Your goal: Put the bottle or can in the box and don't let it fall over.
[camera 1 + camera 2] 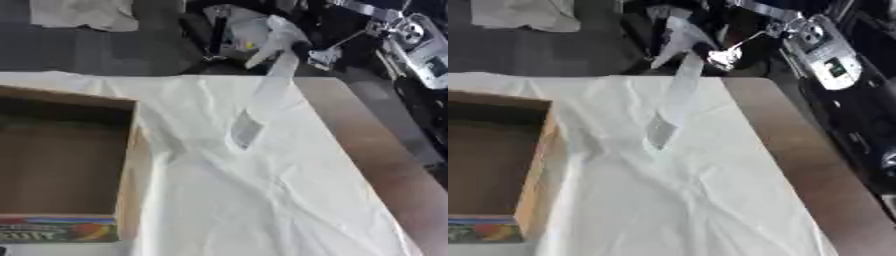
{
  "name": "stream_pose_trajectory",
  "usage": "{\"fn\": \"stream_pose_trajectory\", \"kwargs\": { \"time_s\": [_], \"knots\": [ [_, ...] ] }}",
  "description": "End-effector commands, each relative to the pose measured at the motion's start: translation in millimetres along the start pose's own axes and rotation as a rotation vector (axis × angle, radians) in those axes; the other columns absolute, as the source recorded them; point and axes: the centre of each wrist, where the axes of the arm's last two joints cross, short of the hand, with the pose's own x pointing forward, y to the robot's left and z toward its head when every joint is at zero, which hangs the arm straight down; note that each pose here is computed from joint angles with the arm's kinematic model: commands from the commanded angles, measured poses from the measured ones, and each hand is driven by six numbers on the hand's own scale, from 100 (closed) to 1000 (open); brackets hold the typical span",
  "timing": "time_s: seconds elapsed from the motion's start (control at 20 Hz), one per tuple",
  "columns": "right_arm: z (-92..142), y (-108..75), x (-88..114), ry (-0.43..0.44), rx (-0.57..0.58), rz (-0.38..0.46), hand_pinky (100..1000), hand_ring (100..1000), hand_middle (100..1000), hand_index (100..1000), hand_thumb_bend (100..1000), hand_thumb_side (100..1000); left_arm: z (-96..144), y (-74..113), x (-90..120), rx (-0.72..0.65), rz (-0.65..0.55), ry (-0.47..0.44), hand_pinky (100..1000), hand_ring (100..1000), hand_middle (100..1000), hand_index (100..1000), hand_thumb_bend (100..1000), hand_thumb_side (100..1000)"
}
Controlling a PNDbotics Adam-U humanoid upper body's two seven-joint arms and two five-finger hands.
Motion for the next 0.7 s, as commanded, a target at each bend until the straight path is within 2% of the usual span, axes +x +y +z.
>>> {"fn": "stream_pose_trajectory", "kwargs": {
  "time_s": [0.05, 0.35, 0.7],
  "knots": [
    [-5, -16.3, 17, -0.040, -0.015, 0.033, 345, 269, 290, 495, 100, 140, 1, -0.5, 0, -0.006, -0.006, 0.007, 880, 854, 791, 781, 172, 867],
    [-29, -23.5, 31, -0.125, -0.029, 0.023, 341, 266, 288, 492, 100, 132, 2, 0.0, -1, -0.006, -0.003, 0.015, 880, 854, 791, 781, 175, 861],
    [-64, -32.2, 47, -0.228, -0.064, -0.045, 338, 264, 285, 488, 100, 108, 3, 1.2, -2, -0.006, 0.000, 0.020, 880, 853, 792, 780, 177, 851]
  ]
}}
